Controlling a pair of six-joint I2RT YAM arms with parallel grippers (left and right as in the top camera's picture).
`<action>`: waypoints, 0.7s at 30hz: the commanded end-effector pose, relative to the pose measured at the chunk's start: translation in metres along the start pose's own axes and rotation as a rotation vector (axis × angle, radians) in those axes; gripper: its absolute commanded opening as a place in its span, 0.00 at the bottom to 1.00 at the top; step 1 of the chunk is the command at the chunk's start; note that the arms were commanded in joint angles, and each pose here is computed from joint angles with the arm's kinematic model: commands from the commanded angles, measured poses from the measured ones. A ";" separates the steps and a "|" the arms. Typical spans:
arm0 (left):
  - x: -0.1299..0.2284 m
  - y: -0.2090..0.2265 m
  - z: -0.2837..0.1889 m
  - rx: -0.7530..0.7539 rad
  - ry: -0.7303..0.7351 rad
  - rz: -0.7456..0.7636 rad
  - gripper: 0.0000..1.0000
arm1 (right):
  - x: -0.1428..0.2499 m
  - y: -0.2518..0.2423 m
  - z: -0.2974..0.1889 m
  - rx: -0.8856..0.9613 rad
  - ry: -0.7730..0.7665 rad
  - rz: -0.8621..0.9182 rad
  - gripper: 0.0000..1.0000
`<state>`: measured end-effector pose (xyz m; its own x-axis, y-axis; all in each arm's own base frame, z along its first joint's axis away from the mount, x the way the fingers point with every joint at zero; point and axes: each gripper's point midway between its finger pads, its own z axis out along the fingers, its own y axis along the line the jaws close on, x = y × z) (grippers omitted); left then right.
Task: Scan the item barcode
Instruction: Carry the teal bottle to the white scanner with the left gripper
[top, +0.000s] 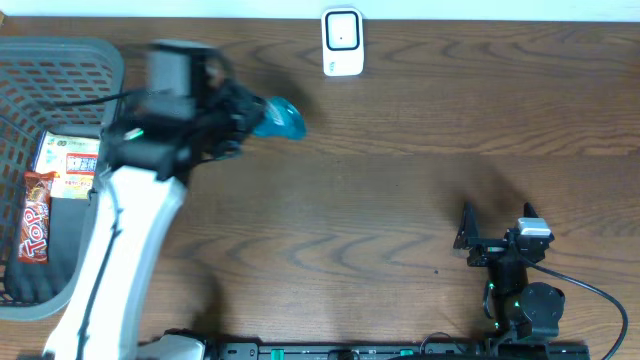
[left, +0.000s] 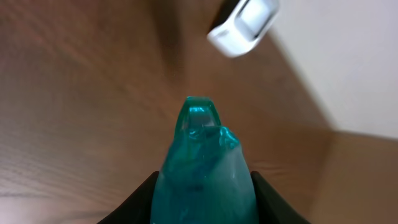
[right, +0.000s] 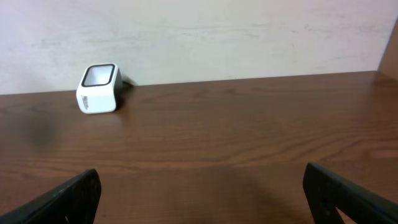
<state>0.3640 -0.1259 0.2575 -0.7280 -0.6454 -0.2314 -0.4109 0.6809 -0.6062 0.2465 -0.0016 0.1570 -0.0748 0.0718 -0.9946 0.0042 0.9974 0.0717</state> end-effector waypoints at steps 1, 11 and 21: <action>0.006 0.002 0.030 -0.116 -0.035 0.059 0.10 | 0.001 0.002 0.000 -0.006 0.001 -0.013 0.99; 0.064 0.018 0.131 -0.282 0.114 0.218 0.11 | 0.001 0.002 0.000 -0.006 0.001 -0.013 0.99; 0.075 0.028 0.147 -0.335 0.141 0.303 0.32 | 0.001 0.002 0.000 -0.006 0.001 -0.013 0.99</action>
<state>0.3682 -0.2063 0.0994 -0.9022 -0.3882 -0.1878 -0.3404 0.9084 -0.2426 0.2465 -0.0016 0.1570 -0.0751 0.0718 -0.9946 0.0042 0.9974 0.0717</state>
